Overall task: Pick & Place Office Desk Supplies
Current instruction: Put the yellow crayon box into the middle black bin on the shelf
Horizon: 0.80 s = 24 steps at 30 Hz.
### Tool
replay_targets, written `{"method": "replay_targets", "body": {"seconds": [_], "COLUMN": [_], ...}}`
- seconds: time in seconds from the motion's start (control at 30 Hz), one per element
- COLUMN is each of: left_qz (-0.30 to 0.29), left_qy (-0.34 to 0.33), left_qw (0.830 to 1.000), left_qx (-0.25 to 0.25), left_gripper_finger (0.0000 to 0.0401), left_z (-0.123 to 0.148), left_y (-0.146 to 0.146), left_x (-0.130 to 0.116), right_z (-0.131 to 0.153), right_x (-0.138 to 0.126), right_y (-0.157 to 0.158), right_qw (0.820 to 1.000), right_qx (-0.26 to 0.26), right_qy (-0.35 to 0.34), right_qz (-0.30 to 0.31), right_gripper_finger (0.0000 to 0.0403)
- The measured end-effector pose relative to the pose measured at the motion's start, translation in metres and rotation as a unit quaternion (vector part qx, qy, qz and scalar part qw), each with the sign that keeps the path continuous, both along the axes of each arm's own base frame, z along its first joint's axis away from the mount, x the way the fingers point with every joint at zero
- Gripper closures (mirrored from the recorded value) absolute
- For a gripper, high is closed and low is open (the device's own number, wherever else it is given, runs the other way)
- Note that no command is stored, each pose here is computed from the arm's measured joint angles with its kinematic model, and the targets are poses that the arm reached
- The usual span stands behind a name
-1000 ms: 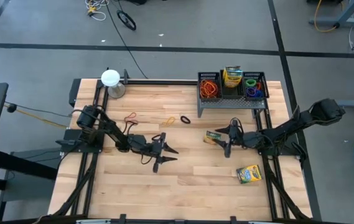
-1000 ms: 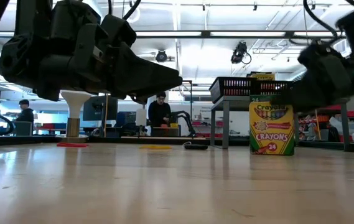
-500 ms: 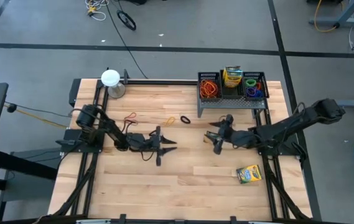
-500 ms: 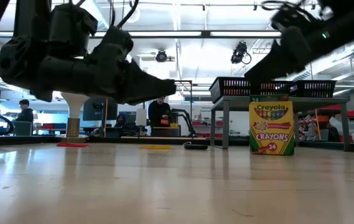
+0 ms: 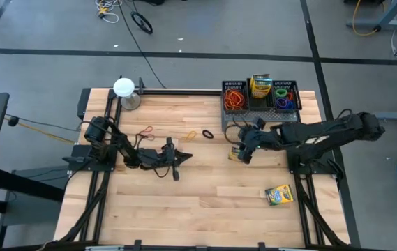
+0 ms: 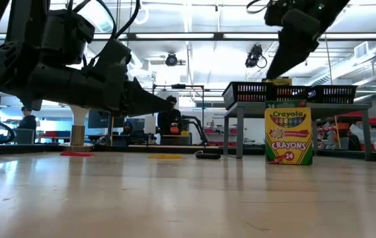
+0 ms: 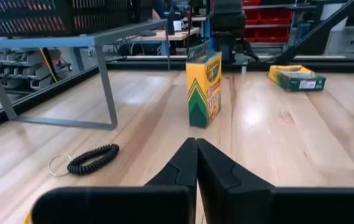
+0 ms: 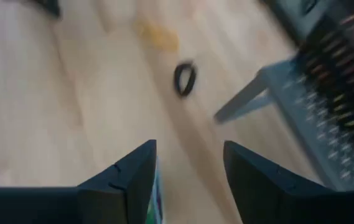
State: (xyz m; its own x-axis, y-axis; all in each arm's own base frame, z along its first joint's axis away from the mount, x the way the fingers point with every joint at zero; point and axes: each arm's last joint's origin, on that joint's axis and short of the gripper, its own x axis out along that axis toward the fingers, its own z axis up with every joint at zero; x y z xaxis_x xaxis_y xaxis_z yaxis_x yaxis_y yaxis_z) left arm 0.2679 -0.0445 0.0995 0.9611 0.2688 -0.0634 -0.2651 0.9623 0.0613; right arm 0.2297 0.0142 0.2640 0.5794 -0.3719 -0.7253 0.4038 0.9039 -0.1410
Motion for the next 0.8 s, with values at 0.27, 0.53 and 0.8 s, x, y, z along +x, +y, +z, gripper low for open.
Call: {"method": "replay_targets", "body": {"seconds": [0.27, 0.53, 0.8], "left_qz": [0.001, 0.002, 0.003], "left_qy": [0.016, 0.024, 0.039], "left_qw": [1.0, 1.0, 0.999], "left_qx": [-0.002, -0.002, -0.006], "left_gripper_finger": [0.0369, 0.0369, 0.0369], "left_z": [-0.003, -0.005, -0.008], "left_y": [0.0, 0.0, 0.0], "left_x": [0.0, 0.0, 0.0], "right_z": [0.004, -0.004, -0.038], "right_x": [0.015, 0.028, 0.046], "right_y": [0.0, 0.003, -0.007], "right_qw": [0.991, 0.98, 0.971], "right_qx": [0.047, 0.096, 0.087], "right_qy": [0.12, 0.161, 0.215], "right_qz": [0.026, 0.064, 0.053], "right_gripper_finger": [0.0143, 0.0103, 0.0121]}}
